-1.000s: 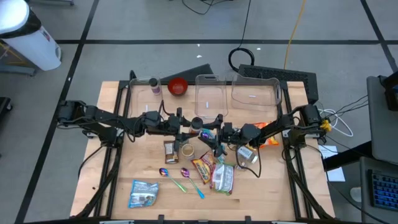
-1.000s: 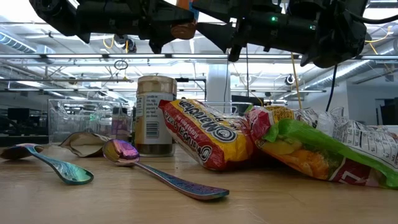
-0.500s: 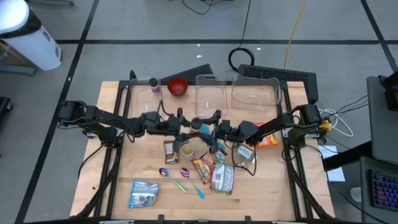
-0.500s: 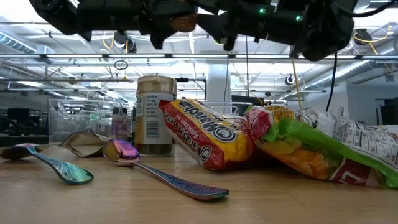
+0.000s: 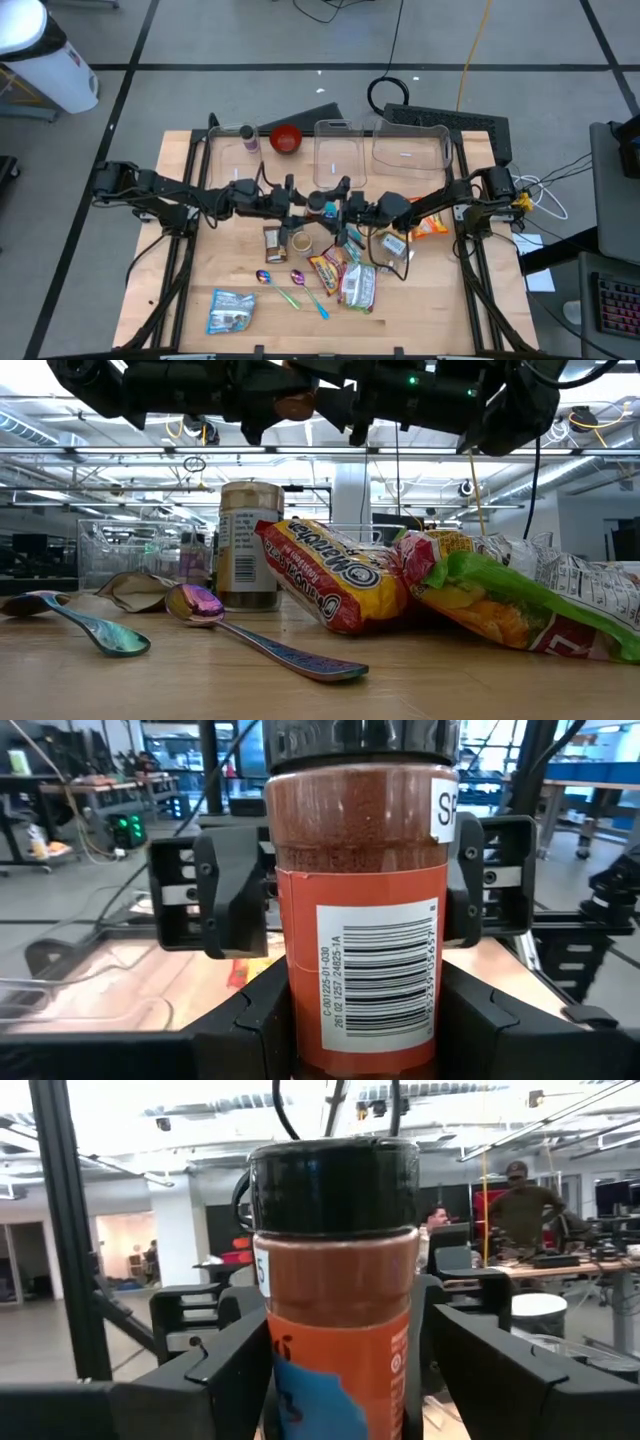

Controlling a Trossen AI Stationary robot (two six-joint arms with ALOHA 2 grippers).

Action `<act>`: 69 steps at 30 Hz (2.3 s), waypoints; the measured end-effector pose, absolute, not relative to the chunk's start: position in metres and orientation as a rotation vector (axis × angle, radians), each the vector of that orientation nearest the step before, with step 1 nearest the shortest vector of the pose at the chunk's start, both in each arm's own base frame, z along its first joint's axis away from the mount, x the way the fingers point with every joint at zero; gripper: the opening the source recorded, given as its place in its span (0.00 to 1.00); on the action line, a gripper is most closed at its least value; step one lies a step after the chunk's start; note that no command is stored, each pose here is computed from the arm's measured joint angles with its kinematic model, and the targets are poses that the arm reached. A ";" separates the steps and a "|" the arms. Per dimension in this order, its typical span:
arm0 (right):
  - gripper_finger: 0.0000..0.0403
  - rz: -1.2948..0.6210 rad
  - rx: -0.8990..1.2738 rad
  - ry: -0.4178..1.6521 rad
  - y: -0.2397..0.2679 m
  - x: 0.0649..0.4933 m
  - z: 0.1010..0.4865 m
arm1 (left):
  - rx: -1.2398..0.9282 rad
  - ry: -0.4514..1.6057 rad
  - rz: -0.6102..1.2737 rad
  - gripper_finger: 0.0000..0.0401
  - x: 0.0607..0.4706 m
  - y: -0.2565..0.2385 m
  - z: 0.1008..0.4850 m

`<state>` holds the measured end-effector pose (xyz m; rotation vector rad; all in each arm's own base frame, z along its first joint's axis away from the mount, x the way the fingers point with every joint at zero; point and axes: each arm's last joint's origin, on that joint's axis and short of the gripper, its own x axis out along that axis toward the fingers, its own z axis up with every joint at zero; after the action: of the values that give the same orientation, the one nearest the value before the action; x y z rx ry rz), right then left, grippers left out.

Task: Pick & Place Food Item
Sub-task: Put the orange seasoning bottle into the left transparent bin

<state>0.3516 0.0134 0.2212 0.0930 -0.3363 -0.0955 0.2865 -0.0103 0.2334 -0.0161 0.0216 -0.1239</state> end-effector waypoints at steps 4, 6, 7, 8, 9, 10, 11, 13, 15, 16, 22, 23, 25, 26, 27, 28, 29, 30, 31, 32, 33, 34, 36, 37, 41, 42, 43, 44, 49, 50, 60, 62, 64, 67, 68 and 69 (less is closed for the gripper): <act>0.63 -0.095 0.089 -0.328 0.014 0.352 0.221 | -0.025 0.037 -0.121 0.42 0.286 -0.010 0.232; 0.63 -0.095 0.088 -0.326 0.014 0.353 0.221 | -0.030 0.040 -0.119 0.42 0.286 -0.009 0.232; 0.63 -0.096 0.088 -0.325 0.014 0.353 0.221 | -0.030 0.040 -0.117 0.42 0.286 -0.009 0.232; 0.63 -0.096 0.088 -0.325 0.014 0.353 0.221 | -0.030 0.041 -0.115 0.42 0.286 -0.009 0.232; 0.63 -0.097 0.085 -0.325 0.014 0.353 0.221 | -0.030 0.040 -0.113 0.42 0.286 -0.008 0.232; 0.63 -0.097 0.082 -0.324 0.014 0.353 0.221 | -0.030 0.041 -0.112 0.42 0.286 -0.008 0.232; 0.62 -0.097 0.080 -0.321 0.014 0.353 0.220 | -0.030 0.042 -0.112 0.42 0.286 -0.008 0.232; 0.60 -0.095 0.080 -0.317 0.014 0.353 0.220 | -0.030 0.043 -0.111 0.42 0.286 -0.008 0.231; 0.57 -0.095 0.080 -0.313 0.014 0.353 0.220 | -0.030 0.044 -0.104 0.42 0.286 -0.008 0.231; 0.55 -0.095 0.079 -0.311 0.014 0.353 0.220 | -0.030 0.044 -0.103 0.42 0.286 -0.008 0.231; 0.45 -0.092 0.079 -0.307 0.014 0.353 0.219 | -0.030 0.046 -0.096 0.42 0.286 -0.008 0.231; 0.44 -0.092 0.079 -0.306 0.014 0.353 0.219 | -0.030 0.046 -0.096 0.42 0.286 -0.008 0.231; 0.42 -0.092 0.079 -0.306 0.014 0.353 0.219 | -0.031 0.045 -0.094 0.43 0.286 -0.007 0.231; 0.42 -0.092 0.079 -0.306 0.014 0.353 0.219 | -0.033 0.045 -0.091 0.43 0.286 -0.006 0.231; 0.41 -0.093 0.081 -0.305 0.014 0.353 0.219 | -0.037 0.045 -0.090 0.45 0.286 -0.005 0.231; 0.41 -0.093 0.082 -0.305 0.014 0.353 0.219 | -0.041 0.045 -0.090 0.46 0.286 -0.004 0.231; 0.41 -0.093 0.083 -0.303 0.014 0.353 0.219 | -0.048 0.045 -0.089 0.48 0.286 -0.003 0.231; 0.42 -0.095 0.083 -0.302 0.014 0.353 0.219 | -0.050 0.047 -0.087 0.50 0.286 -0.002 0.231; 0.42 -0.096 0.083 -0.301 0.014 0.353 0.219 | -0.052 0.048 -0.087 0.52 0.286 -0.001 0.231; 0.42 -0.098 0.082 -0.299 0.014 0.353 0.218 | -0.055 0.050 -0.086 0.55 0.286 0.000 0.230; 0.42 -0.101 0.081 -0.299 0.014 0.353 0.218 | -0.060 0.053 -0.082 0.57 0.286 0.001 0.230; 0.42 -0.102 0.081 -0.298 0.013 0.353 0.218 | -0.065 0.054 -0.079 0.60 0.286 0.002 0.230; 0.42 -0.104 0.079 -0.298 0.013 0.353 0.218 | -0.067 0.055 -0.075 0.64 0.286 0.003 0.230; 0.42 -0.104 0.075 -0.298 0.013 0.353 0.218 | -0.065 0.056 -0.074 0.66 0.286 0.003 0.230; 0.42 -0.103 0.070 -0.297 0.013 0.353 0.218 | -0.054 0.066 -0.074 0.73 0.286 0.003 0.229; 0.42 -0.103 0.069 -0.297 0.013 0.353 0.218 | -0.055 0.075 -0.073 0.74 0.287 0.003 0.229; 0.42 -0.103 0.068 -0.296 0.013 0.353 0.218 | -0.054 0.088 -0.071 0.76 0.287 0.003 0.229; 0.42 -0.102 0.067 -0.296 0.013 0.353 0.218 | -0.050 0.100 -0.070 0.77 0.289 0.003 0.230; 0.42 -0.099 0.066 -0.277 0.013 0.354 0.216 | -0.009 0.199 -0.068 0.79 0.298 0.004 0.242; 0.42 -0.099 0.066 -0.274 0.013 0.354 0.216 | 0.001 0.221 -0.069 0.79 0.300 0.004 0.245; 0.42 -0.094 0.066 -0.255 0.014 0.354 0.215 | 0.099 0.515 -0.096 0.76 0.308 0.004 0.298; 0.42 -0.092 0.069 -0.246 0.014 0.354 0.214 | 0.106 0.566 -0.102 0.77 0.306 0.004 0.310; 0.42 -0.094 0.071 -0.238 0.013 0.355 0.213 | 0.114 0.595 -0.107 0.77 0.304 0.004 0.323; 0.42 -0.092 0.077 -0.232 0.013 0.355 0.212 | 0.118 0.602 -0.115 0.78 0.301 0.004 0.341; 0.42 -0.091 0.083 -0.233 0.013 0.355 0.212 | 0.117 0.597 -0.124 0.77 0.301 0.004 0.346; 0.42 -0.077 0.086 -0.234 0.013 0.355 0.213 | 0.117 0.589 -0.137 0.77 0.301 0.004 0.351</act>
<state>0.3547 0.0129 0.2125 0.0859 -0.2341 -0.0770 0.3007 0.0036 0.3505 0.1167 0.5892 -0.1367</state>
